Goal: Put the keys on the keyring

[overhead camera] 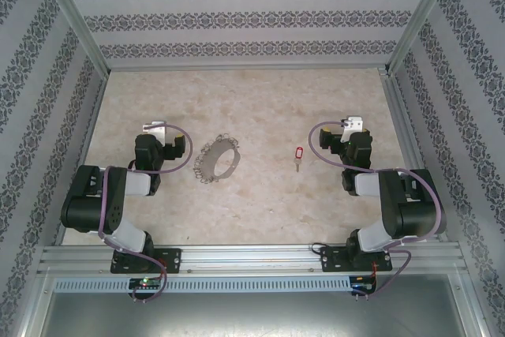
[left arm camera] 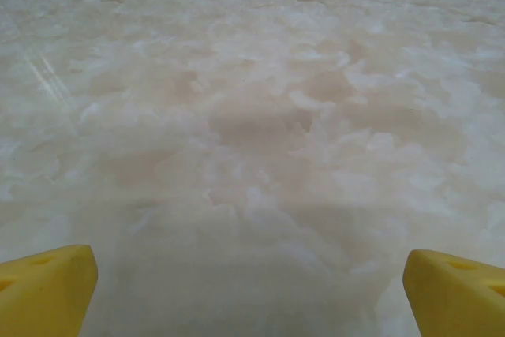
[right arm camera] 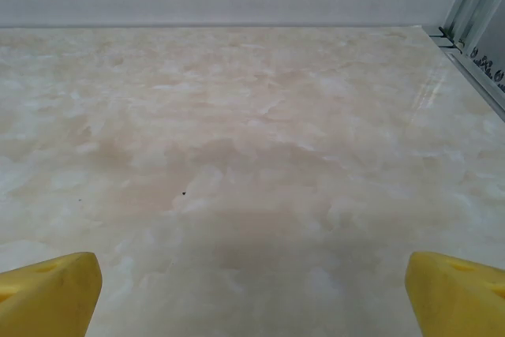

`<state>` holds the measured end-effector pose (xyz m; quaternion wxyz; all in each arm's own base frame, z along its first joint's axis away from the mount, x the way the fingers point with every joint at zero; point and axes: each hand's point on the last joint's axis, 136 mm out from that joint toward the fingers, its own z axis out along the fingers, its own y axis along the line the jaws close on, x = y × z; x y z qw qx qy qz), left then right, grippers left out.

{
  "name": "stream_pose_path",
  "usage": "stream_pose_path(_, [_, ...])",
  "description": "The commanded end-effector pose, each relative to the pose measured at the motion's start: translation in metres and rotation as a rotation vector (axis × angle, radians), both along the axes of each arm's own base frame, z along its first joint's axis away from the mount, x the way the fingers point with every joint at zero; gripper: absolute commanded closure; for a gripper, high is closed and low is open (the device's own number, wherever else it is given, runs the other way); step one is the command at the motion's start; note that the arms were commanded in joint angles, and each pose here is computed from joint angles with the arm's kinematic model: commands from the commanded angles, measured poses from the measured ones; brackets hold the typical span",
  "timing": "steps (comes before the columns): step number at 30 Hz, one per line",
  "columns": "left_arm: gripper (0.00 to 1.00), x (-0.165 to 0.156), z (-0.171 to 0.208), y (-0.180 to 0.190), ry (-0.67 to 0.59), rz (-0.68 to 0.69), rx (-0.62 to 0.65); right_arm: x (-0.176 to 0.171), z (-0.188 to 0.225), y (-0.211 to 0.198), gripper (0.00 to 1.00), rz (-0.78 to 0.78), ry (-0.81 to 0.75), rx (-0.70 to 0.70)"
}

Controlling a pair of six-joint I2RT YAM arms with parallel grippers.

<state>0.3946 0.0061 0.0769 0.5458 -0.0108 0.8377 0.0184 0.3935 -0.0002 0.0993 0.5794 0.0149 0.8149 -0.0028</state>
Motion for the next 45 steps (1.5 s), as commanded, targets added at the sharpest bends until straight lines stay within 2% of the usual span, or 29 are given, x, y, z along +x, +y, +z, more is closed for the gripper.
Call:
stream_pose_path(1, [0.00, 0.005, 0.006, 0.004, -0.014, 0.013, 0.000, 0.004, 0.006, 0.002, 0.02, 0.014, -0.018, 0.000])
stream_pose_path(25, [0.00, 0.005, 0.006, 0.004, -0.012, 0.010, -0.001, 0.003, 0.008, 0.001, 0.02, 0.044, -0.026, 0.046])
stream_pose_path(36, [0.00, 0.000, 0.043, 0.021, 0.016, 0.130, 0.011, -0.014, 0.040, -0.009, 0.02, -0.022, -0.047, 0.058])
stream_pose_path(42, [0.00, 0.000, 0.076, 0.011, 0.075, 0.137, -0.128, -0.018, 0.049, -0.032, 0.02, -0.202, 0.049, 0.156])
stream_pose_path(45, [0.00, -0.005, 0.093, 0.005, 0.095, 0.165, -0.230, -0.020, 0.059, -0.017, 0.02, -0.129, 0.066, 0.204])
